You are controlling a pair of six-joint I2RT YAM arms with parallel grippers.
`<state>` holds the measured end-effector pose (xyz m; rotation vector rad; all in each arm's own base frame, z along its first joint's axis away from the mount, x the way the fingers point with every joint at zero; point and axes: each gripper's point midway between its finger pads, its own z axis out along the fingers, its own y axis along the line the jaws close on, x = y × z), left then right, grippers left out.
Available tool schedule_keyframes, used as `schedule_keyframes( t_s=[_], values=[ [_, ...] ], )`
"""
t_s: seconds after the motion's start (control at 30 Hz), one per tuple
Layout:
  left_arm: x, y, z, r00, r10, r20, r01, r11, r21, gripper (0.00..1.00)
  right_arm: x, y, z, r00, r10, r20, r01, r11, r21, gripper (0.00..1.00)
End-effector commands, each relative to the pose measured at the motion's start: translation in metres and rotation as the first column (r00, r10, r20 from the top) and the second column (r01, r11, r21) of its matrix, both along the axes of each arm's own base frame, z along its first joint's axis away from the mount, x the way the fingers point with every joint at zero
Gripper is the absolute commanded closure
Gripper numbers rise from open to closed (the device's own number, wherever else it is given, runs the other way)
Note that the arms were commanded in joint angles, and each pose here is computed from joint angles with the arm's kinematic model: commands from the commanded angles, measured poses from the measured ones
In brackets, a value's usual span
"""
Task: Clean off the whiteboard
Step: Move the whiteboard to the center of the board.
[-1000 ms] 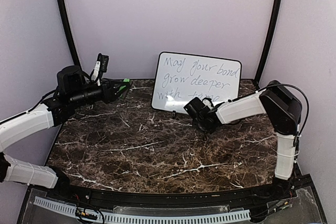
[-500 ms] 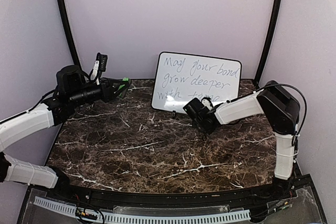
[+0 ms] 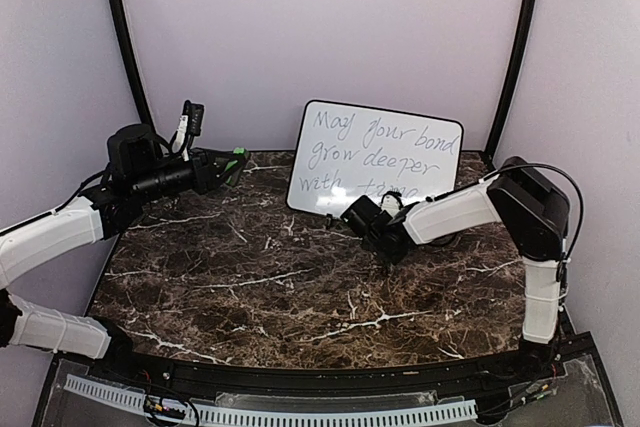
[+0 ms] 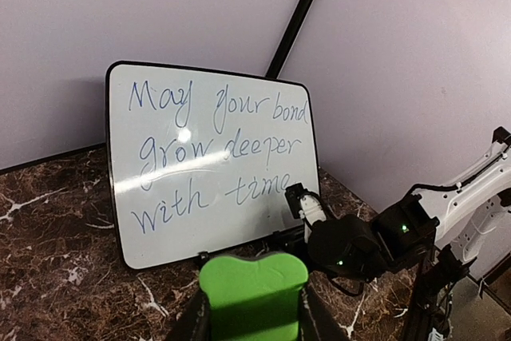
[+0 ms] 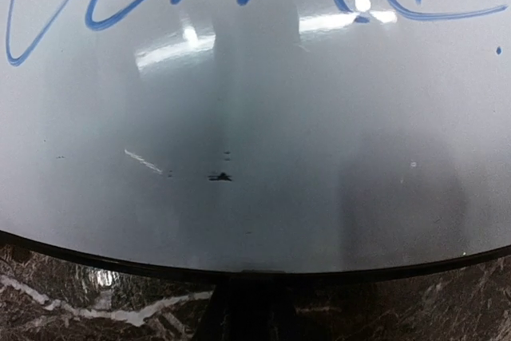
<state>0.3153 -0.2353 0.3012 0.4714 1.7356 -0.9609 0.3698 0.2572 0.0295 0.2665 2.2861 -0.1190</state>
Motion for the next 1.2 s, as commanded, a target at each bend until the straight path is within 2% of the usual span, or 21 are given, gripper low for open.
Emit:
schedule_keyframes(
  t_s=[0.0,0.27,0.4,0.53,0.63,0.8,0.93,1.0,1.1,1.17],
  values=[
    [-0.001,0.001,0.005,1.000,-0.004,0.021,0.005,1.000,-0.020,0.69,-0.038,0.016,-0.001,0.999,-0.018,-0.033,0.021,0.997,0.069,1.00],
    [-0.001,0.002,0.007,1.000,0.000,0.020,0.001,1.000,-0.030,0.69,-0.084,0.024,0.005,0.995,-0.090,-0.046,0.092,0.995,0.041,1.00],
    [-0.001,0.004,0.007,1.000,0.006,0.021,-0.005,0.999,-0.031,0.69,-0.101,0.042,0.007,0.998,-0.051,-0.037,0.053,0.997,0.064,1.00],
    [0.000,0.004,0.007,1.000,0.011,0.021,-0.010,0.999,-0.032,0.69,-0.100,0.049,0.015,1.000,-0.013,-0.018,0.013,0.999,0.047,0.86],
    [0.002,0.006,0.007,1.000,0.015,0.019,-0.014,0.999,-0.031,0.69,-0.099,0.055,0.027,0.998,0.055,-0.023,-0.055,0.998,0.027,0.59],
    [0.004,0.009,0.008,1.000,0.026,0.017,-0.025,0.999,-0.037,0.68,-0.106,0.068,0.038,0.968,0.243,-0.062,-0.242,0.970,0.027,0.26],
    [0.005,0.011,0.009,0.999,0.031,0.018,-0.030,0.999,-0.040,0.68,-0.117,0.072,0.057,0.931,0.360,-0.061,-0.355,0.932,0.073,0.11],
    [0.006,0.012,0.009,0.999,0.034,0.017,-0.033,0.999,-0.043,0.67,-0.123,0.083,0.085,0.882,0.471,-0.003,-0.467,0.875,0.131,0.03],
    [0.006,0.013,0.009,0.999,0.036,0.018,-0.036,0.998,-0.042,0.67,-0.123,0.081,0.129,0.827,0.554,0.093,-0.562,0.812,0.156,0.01],
    [0.007,0.013,0.008,0.999,0.038,0.017,-0.037,0.999,-0.040,0.67,-0.111,0.063,0.156,0.812,0.567,0.138,-0.583,0.798,0.154,0.01]
  ],
)
